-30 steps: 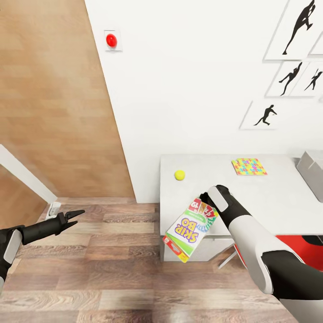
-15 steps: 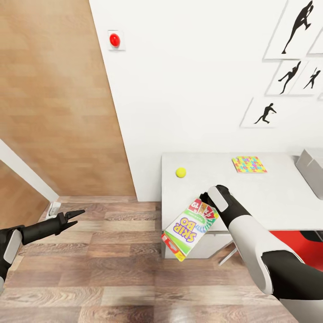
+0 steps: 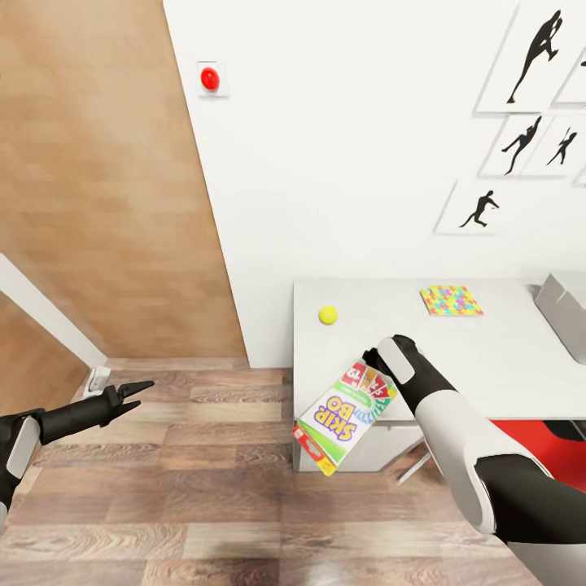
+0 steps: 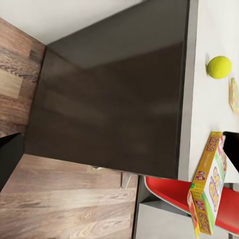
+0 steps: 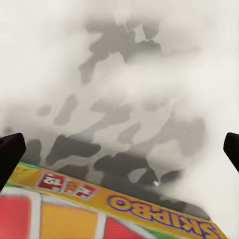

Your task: Put all the toys in the child's room - the three board games (two on the bed and one on the table), the two jigsaw puzzles on the table, and the tennis ball on the table - inside the toy box on the table in the child's room.

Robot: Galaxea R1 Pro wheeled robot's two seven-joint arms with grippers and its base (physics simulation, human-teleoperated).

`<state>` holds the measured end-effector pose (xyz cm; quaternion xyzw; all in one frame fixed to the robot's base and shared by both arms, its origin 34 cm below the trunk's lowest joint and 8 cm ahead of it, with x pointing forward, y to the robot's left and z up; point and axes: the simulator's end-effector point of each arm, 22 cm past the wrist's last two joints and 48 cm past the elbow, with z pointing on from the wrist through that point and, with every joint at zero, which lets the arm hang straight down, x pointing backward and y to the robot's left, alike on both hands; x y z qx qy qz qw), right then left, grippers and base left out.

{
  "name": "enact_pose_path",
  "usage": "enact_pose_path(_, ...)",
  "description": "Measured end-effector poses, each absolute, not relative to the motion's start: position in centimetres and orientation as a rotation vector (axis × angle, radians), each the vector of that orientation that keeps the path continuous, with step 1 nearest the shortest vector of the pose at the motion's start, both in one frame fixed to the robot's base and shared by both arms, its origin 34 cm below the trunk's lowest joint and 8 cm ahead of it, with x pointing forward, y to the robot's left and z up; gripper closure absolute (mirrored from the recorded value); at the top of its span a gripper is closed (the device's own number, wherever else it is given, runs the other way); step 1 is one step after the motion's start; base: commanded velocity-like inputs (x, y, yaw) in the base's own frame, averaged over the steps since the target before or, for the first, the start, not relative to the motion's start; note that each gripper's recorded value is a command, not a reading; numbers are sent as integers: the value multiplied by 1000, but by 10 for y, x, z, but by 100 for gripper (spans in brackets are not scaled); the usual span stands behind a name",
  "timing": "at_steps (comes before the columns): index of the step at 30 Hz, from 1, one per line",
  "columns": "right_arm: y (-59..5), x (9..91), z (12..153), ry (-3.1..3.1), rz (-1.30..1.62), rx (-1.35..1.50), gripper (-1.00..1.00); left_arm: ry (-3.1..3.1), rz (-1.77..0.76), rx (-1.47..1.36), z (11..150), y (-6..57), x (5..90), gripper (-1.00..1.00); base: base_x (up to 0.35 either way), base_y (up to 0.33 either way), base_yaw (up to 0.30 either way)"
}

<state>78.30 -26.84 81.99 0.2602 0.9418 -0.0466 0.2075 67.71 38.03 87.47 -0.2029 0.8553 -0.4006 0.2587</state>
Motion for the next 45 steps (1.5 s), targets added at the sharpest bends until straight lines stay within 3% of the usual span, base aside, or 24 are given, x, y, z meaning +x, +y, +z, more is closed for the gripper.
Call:
enact_pose_path(27, -253, 854, 967, 2316, 44, 630, -100, 2281, -1086, -521, 900, 380, 682, -100, 0, 0, 0)
enact_pose_path(45, -236, 726, 974, 2246, 283, 555, -100, 2256, -1088, -500, 917, 379, 685, -100, 0, 0, 0)
